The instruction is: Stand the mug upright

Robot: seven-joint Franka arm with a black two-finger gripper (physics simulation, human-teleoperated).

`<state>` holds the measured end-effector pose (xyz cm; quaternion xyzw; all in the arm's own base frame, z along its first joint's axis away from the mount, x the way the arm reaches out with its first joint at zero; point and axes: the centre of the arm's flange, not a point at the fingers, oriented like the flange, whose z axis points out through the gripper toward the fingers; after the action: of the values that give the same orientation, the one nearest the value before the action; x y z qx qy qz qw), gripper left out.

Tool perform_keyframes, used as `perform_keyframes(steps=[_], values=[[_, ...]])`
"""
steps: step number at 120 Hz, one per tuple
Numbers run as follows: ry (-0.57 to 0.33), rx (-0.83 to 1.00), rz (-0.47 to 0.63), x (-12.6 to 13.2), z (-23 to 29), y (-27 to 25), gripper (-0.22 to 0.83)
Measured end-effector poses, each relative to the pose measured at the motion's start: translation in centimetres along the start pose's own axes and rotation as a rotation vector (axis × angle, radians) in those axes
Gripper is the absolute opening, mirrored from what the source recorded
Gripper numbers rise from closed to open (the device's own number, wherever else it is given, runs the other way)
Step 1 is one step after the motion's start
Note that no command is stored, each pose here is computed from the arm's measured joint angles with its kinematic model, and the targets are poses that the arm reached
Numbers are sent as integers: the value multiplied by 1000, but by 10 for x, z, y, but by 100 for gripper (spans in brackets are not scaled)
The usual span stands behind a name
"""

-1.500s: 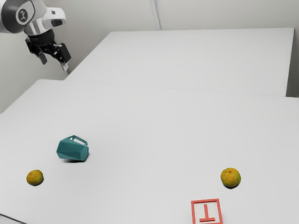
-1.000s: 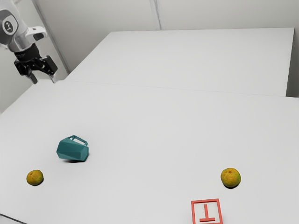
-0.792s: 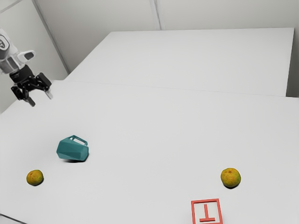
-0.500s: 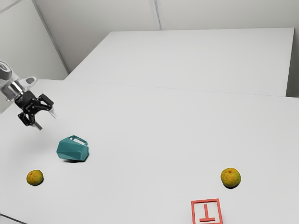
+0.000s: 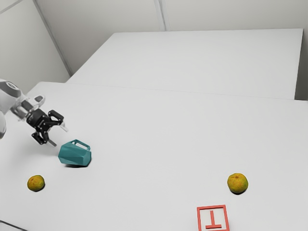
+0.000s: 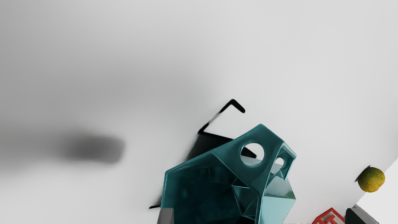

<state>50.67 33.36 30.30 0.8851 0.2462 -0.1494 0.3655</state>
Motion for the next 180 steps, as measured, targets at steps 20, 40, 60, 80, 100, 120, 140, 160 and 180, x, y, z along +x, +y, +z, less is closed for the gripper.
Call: perform_keyframes(steps=[20, 40, 60, 80, 100, 120, 140, 160, 180], values=[[-55, -64, -5, -4, 19, -3, 62], [-101, -115, -15, -8, 38, -6, 62], [-120, -135, -8, -8, 47, -1, 57], [-130, -135, 1, -7, 51, 4, 15], [-130, -129, 9, -7, 50, 9, -5], [-132, -115, 45, -4, 50, 33, -12], [-130, -58, 77, -7, 49, 64, -15], [-88, 154, 170, -19, 50, 122, -16], [-16, 400, 285, -34, 56, 184, -17]])
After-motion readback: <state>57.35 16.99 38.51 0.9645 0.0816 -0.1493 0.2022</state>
